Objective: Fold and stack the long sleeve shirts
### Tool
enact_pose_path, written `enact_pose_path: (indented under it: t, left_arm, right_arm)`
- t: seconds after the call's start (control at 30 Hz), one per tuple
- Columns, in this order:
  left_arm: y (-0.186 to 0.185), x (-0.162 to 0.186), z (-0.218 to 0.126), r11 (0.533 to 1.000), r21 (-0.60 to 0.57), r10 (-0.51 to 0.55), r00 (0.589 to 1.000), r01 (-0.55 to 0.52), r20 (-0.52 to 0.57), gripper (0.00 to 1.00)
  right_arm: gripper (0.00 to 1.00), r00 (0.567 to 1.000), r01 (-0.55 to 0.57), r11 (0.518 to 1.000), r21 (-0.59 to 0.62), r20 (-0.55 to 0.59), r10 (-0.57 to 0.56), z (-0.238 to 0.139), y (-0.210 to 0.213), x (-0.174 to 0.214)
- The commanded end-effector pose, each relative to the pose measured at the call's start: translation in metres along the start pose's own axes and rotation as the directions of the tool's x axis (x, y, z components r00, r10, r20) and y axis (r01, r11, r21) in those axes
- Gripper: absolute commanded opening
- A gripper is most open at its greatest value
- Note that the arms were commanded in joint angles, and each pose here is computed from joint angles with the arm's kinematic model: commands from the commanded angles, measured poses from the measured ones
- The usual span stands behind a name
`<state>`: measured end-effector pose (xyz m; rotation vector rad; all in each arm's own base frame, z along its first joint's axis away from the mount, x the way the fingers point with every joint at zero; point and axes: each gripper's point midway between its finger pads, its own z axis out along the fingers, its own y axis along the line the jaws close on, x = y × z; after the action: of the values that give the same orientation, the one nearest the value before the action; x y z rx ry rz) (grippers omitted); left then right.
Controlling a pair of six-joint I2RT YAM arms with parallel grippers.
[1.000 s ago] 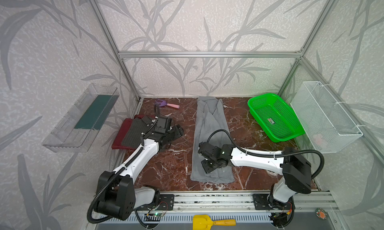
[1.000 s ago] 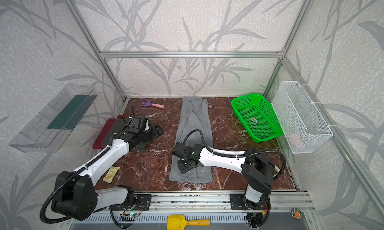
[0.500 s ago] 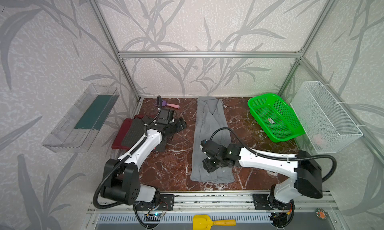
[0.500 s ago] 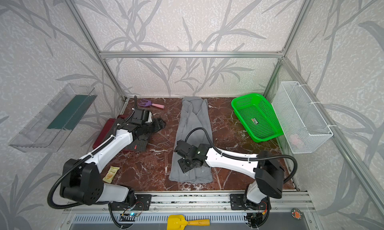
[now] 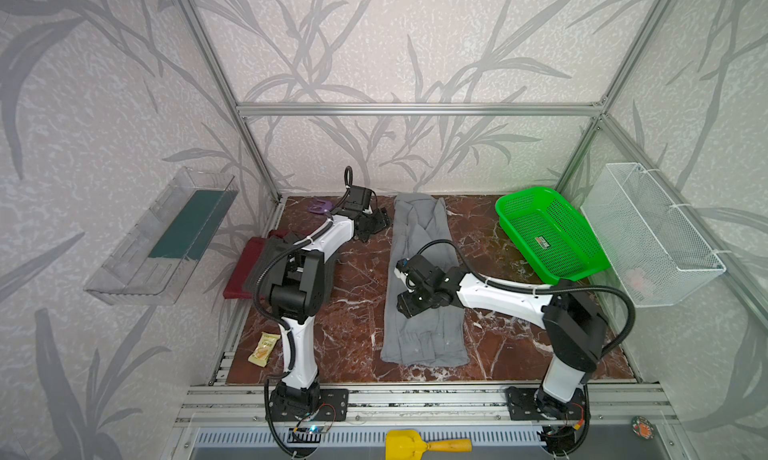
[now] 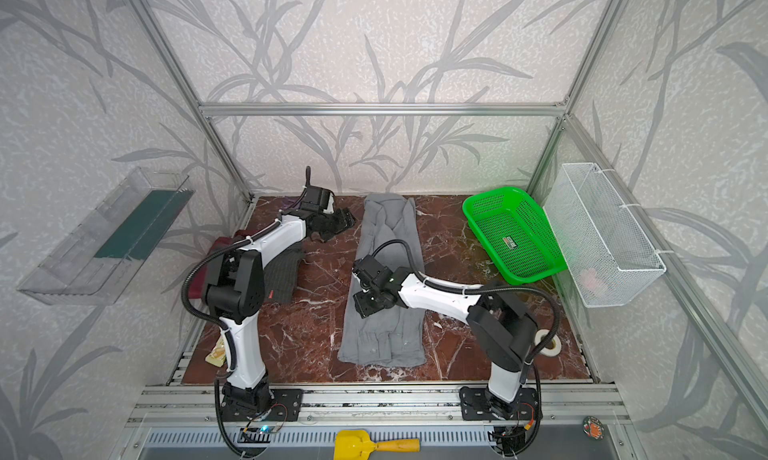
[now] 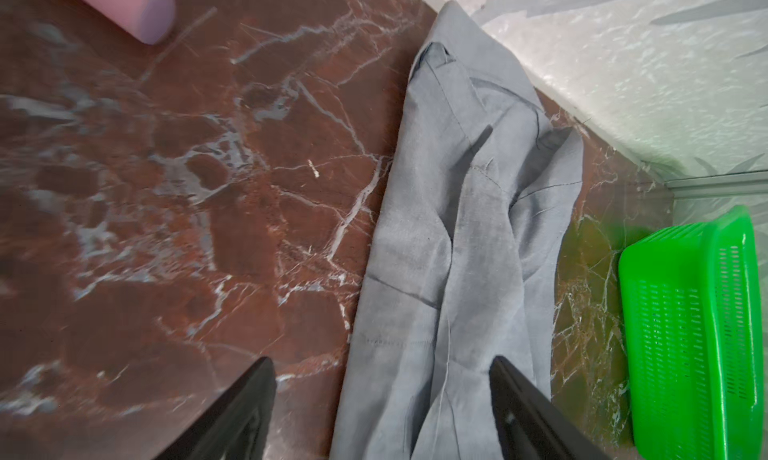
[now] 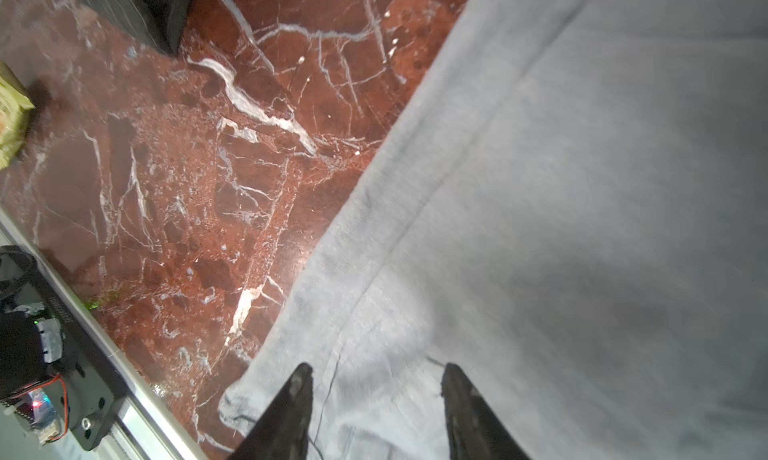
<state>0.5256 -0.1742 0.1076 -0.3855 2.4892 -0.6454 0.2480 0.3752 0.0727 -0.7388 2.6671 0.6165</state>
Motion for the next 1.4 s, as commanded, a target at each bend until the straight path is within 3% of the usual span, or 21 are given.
enact_pose_path:
  t: [0.0, 0.13, 0.37, 0.63, 0.93, 1.17, 1.37]
  left_arm:
    - [-0.027, -0.010, 0.014, 0.997, 0.051, 0.063, 0.998, -0.063, 0.010, 0.80]
    - [-0.042, -0.009, 0.042, 0.991, 0.066, 0.118, 0.993, -0.117, -0.011, 0.79]
    - [-0.053, -0.010, 0.083, 0.991, 0.081, 0.110, 0.993, -0.107, -0.034, 0.76]
    - [-0.043, -0.005, 0.114, 0.993, 0.014, 0.116, 0.992, -0.115, -0.058, 0.77]
    - [-0.030, -0.008, 0.114, 0.985, -0.034, 0.165, 0.985, -0.167, -0.056, 0.77]
    - [-0.034, -0.021, 0.106, 0.968, -0.048, 0.243, 0.969, -0.245, -0.033, 0.77]
    - [-0.064, -0.053, 0.050, 0.966, -0.032, 0.259, 0.962, -0.257, 0.091, 0.77]
  right_arm:
    - [0.49, 0.999, 0.040, 0.999, -0.035, -0.021, -0.041, 0.013, 0.012, -0.009]
    - [0.45, 0.999, 0.021, 0.997, -0.069, -0.028, -0.023, 0.033, 0.016, -0.003]
    - [0.40, 0.989, -0.036, 0.998, -0.043, -0.145, 0.030, 0.055, 0.010, 0.034]
    - [0.38, 0.977, -0.094, 0.994, -0.054, -0.197, 0.082, 0.048, 0.016, 0.079]
    - [0.38, 0.972, -0.074, 0.995, -0.074, -0.229, 0.055, 0.030, 0.026, 0.123]
    - [0.38, 0.978, -0.058, 0.994, -0.091, -0.207, 0.038, 0.022, 0.028, 0.126]
    - [0.38, 0.986, -0.032, 0.995, -0.100, -0.165, 0.015, 0.006, 0.029, 0.102]
